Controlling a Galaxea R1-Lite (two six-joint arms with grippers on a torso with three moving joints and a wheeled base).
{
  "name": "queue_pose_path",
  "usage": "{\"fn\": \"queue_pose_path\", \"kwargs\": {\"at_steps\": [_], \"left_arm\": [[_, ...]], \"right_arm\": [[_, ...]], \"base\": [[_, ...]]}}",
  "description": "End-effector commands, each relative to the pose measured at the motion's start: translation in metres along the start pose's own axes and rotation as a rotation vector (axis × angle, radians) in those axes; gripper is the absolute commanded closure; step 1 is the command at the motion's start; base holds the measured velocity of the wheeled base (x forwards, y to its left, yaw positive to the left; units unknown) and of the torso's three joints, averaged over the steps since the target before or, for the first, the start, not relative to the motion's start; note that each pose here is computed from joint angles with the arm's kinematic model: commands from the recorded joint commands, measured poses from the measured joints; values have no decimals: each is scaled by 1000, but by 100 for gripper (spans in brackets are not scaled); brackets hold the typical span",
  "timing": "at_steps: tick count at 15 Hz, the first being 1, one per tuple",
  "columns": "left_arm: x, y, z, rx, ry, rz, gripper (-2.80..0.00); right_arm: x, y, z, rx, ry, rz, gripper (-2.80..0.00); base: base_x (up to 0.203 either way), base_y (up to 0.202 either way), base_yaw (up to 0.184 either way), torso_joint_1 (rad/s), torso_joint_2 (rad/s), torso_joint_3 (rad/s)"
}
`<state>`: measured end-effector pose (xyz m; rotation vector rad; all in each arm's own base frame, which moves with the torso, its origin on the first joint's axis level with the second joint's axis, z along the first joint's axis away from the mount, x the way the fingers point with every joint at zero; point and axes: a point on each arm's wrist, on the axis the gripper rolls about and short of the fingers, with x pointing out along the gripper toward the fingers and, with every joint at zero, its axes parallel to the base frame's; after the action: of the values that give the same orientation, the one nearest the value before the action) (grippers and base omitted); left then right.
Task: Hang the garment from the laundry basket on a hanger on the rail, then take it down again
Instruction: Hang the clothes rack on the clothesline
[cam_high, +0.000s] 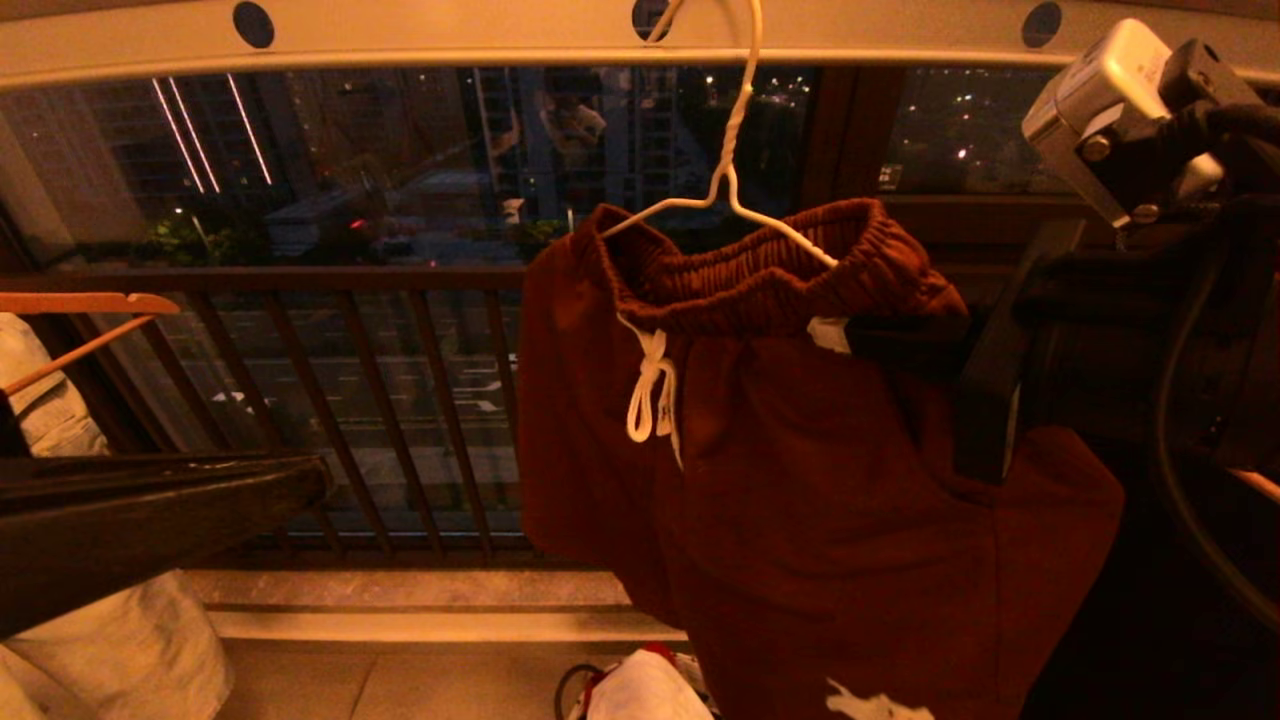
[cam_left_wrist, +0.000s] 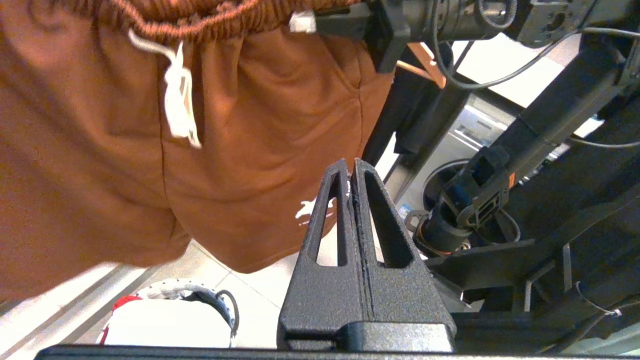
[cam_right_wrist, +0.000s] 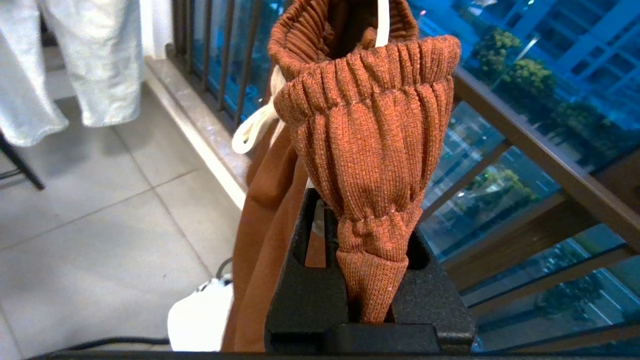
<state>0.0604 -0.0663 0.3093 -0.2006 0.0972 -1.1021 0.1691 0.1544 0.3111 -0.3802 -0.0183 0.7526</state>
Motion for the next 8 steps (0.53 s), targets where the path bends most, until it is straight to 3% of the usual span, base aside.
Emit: {"fn": "queue_pose_path", "kwargs": {"at_steps": [1, 4, 8], "left_arm": [[-1, -1, 1, 2, -5, -3, 0], [-3, -1, 1, 3, -10, -3, 0], [-4, -2, 2, 5, -14, -4, 0]], "right_arm": [[4, 2, -2, -4, 7, 6, 0], [12, 2, 2, -16, -33, -52, 0], [19, 7, -4, -35, 2, -48, 0]], "base": [[0, 0, 0, 0, 0, 0], [0, 0, 0, 0, 0, 0], [0, 0, 0, 0, 0, 0]]}}
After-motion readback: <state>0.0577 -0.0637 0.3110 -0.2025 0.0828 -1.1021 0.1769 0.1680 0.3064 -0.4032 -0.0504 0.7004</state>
